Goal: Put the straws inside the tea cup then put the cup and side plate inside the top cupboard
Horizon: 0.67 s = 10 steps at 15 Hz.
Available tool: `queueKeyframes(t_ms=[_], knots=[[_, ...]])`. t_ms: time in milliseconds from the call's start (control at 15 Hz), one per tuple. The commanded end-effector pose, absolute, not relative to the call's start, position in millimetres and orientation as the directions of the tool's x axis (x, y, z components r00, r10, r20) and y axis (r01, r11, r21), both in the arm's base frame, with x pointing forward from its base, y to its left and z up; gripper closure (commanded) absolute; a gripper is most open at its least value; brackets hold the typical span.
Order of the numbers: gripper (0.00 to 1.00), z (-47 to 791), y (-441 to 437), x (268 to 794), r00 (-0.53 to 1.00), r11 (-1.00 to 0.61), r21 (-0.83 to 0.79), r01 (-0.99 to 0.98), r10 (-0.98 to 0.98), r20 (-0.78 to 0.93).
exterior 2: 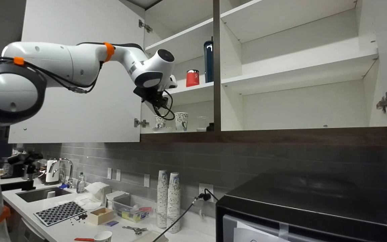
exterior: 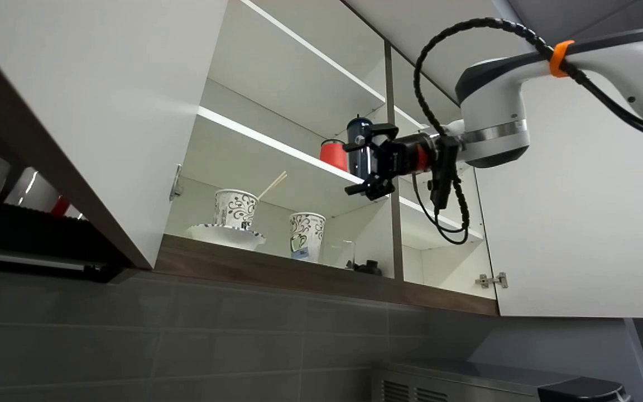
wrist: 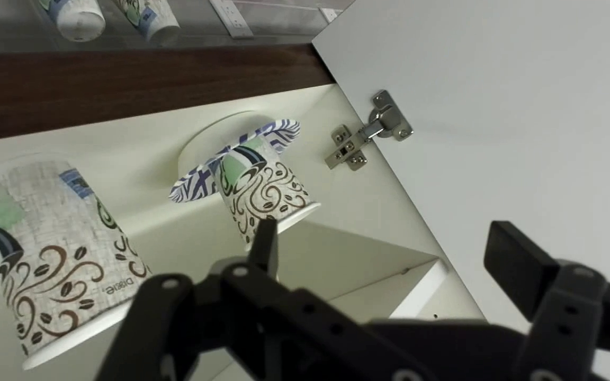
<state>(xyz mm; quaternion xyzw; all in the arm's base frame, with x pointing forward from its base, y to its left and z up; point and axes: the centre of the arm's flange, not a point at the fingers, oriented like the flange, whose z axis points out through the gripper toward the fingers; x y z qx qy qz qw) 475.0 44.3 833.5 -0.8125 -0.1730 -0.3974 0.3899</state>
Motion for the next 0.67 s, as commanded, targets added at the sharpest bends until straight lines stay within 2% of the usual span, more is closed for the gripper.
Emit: queueKeyframes(t_ms=[0, 333, 600], knots=[[0.0, 783.9, 17.6, 408.3, 0.586, -0.618, -0.476, 0.626, -0.03, 0.81], [0.0, 760.6, -10.1, 363.6, 0.581, -0.648, -0.463, 0.605, -0.038, 0.813], [0.0, 738.5, -14.8, 335.9, 0.651, -0.683, -0.482, 0.548, -0.013, 0.759]])
